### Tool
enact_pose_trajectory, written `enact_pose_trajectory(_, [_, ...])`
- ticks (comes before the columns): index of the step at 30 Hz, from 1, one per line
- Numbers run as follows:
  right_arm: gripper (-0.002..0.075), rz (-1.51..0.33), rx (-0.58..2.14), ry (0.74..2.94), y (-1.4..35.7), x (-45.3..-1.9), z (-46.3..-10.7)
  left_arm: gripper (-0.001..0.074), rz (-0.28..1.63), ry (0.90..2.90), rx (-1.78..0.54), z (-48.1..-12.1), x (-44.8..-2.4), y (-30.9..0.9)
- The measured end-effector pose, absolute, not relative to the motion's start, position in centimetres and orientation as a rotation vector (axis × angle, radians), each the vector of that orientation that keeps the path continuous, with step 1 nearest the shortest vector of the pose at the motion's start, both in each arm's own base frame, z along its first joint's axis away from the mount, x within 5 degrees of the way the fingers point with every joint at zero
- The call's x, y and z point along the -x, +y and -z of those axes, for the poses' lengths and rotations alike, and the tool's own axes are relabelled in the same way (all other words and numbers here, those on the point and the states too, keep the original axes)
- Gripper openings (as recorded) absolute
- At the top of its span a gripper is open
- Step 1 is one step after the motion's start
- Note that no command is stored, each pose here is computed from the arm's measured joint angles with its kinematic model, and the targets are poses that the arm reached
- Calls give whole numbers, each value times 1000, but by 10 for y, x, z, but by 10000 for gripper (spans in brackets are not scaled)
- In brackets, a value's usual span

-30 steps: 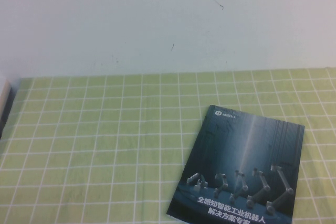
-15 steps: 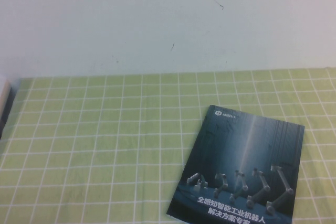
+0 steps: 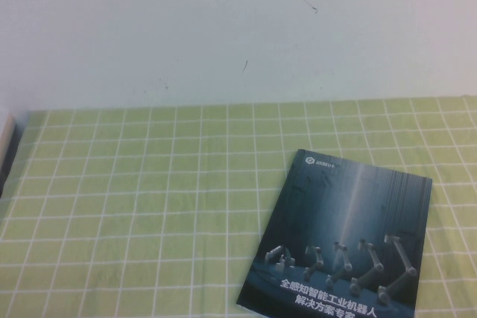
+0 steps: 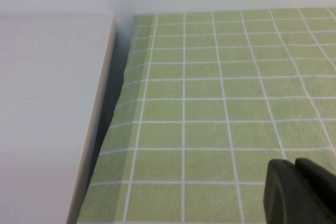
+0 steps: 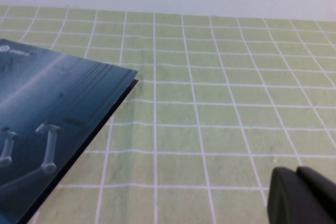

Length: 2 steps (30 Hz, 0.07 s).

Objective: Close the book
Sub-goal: 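Close the open booklet and leave it lying on the table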

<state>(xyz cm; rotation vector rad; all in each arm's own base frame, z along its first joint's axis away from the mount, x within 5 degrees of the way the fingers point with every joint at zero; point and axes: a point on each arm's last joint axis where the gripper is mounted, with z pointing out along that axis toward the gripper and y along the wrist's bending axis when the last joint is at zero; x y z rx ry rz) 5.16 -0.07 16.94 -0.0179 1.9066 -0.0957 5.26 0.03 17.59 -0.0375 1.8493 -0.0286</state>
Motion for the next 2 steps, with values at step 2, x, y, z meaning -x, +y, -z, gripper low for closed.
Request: enact_pose_trajectory(2, [-3,96,18,1907,-1,-52,-169,-4,29,1849,37,-176,-53,0])
